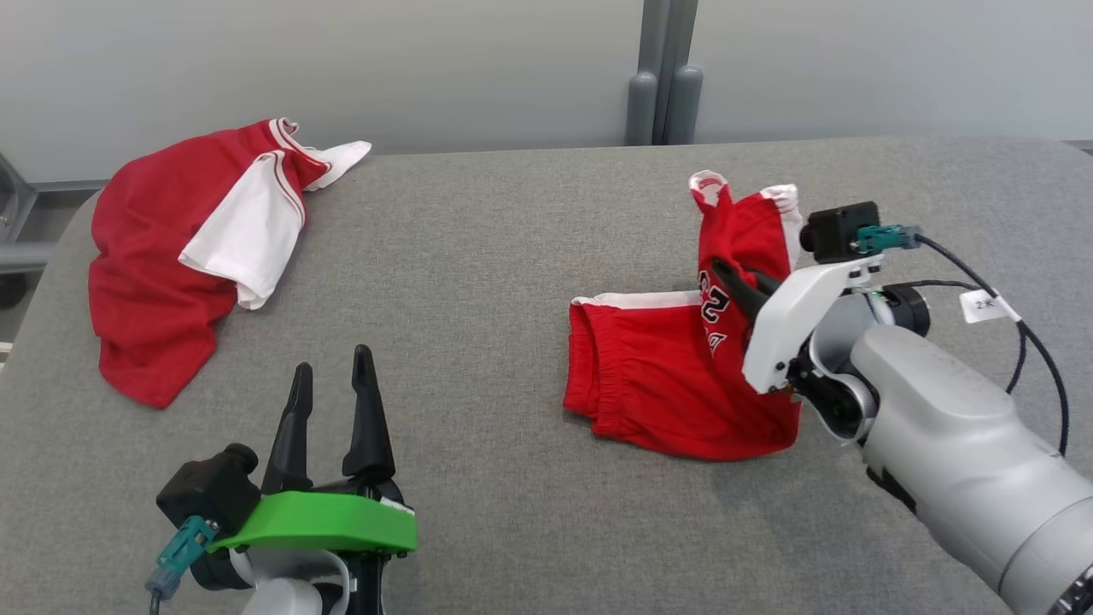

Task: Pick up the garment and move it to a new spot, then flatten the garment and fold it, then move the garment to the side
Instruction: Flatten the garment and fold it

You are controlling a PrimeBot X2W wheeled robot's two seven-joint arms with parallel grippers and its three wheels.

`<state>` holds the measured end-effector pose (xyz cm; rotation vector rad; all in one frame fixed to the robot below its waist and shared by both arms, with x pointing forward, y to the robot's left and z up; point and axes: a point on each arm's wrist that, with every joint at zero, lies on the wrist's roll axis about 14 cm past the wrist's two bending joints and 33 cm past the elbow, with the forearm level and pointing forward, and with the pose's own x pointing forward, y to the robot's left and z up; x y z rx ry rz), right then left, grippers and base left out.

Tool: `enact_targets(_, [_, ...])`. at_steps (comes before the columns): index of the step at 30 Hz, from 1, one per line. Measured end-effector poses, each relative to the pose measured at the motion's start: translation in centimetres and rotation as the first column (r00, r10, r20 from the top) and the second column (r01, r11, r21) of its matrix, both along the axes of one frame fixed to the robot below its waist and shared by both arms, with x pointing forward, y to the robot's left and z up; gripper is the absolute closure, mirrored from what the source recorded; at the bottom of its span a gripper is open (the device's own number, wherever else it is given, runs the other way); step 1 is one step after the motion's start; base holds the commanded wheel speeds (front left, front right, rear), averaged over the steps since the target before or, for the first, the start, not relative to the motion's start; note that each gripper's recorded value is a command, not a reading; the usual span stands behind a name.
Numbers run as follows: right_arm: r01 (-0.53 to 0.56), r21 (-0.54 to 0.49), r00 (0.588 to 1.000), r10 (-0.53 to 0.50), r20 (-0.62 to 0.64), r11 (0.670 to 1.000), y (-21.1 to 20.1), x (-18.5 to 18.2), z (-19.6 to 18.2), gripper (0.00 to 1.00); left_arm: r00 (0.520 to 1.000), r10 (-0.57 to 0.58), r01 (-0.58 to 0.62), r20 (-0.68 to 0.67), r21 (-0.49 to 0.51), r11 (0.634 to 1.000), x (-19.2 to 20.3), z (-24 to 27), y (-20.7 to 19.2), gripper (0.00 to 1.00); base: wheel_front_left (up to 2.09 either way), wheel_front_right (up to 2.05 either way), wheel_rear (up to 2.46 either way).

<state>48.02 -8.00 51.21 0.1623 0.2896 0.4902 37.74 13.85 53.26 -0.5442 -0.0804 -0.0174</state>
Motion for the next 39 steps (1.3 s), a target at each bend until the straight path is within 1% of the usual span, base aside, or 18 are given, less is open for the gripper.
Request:
enact_targets(4, [-0.071,-0.009,0.997,0.071,-0.023,0.997,3.3,-0.5,-0.5,1.0,1.0,0.012,-0.012,0.001,-0.005,1.0,-0.2,0.0,0.4,0.0,0.0,0.0,0.0])
enact_targets(12, [-0.193,-0.062,0.976,0.185,-0.115,0.979,8.3,-2.2,-3.4,1.0,0.999,0.043,-0.043,-0.005,-0.011,0.999,-0.4,-0.3,1.4,0.0,0.0,0.0,0.0])
enact_targets(20, [-0.242,-0.122,0.96,0.219,-0.176,0.963,9.7,-3.1,-6.1,1.0,0.998,0.062,-0.062,-0.019,-0.019,0.998,-0.5,-0.8,1.9,0.0,0.0,0.0,0.0])
enact_targets(25, [-0.253,-0.142,0.955,0.224,-0.193,0.957,9.9,-3.4,-7.0,1.0,0.998,0.067,-0.067,-0.022,-0.021,0.998,-0.3,-0.9,2.0,0.0,0.0,0.0,0.0])
enact_targets(30, [-0.255,-0.148,0.956,0.226,-0.185,0.956,10.0,-3.5,-7.1,1.0,0.998,0.063,-0.064,-0.02,-0.022,0.998,-0.2,-0.9,1.8,0.0,0.0,0.0,0.0])
enact_targets(32, [-0.251,-0.146,0.958,0.225,-0.175,0.957,10.0,-3.5,-6.9,0.59,0.998,0.059,-0.059,-0.02,-0.021,0.998,-0.2,-0.9,1.7,0.0,0.0,0.0,0.0])
enact_targets(33, [-0.25,-0.144,0.96,0.225,-0.169,0.957,9.9,-3.5,-6.7,0.21,0.998,0.056,-0.057,-0.019,-0.021,0.998,-0.1,-0.9,1.6,0.0,0.0,0.0,0.0])
enact_targets(34, [-0.249,-0.141,0.961,0.227,-0.157,0.958,10.0,-3.4,-6.5,0.0,0.999,0.051,-0.051,-0.018,-0.022,0.998,-0.1,-0.9,1.4,0.0,0.0,0.0,0.0])
enact_targets(39, [-0.251,-0.138,0.966,0.238,-0.104,0.958,10.0,-3.4,-5.3,0.0,1.0,0.022,-0.022,-0.017,-0.021,1.0,0.0,-0.9,0.5,0.0,0.0,0.0,0.0])
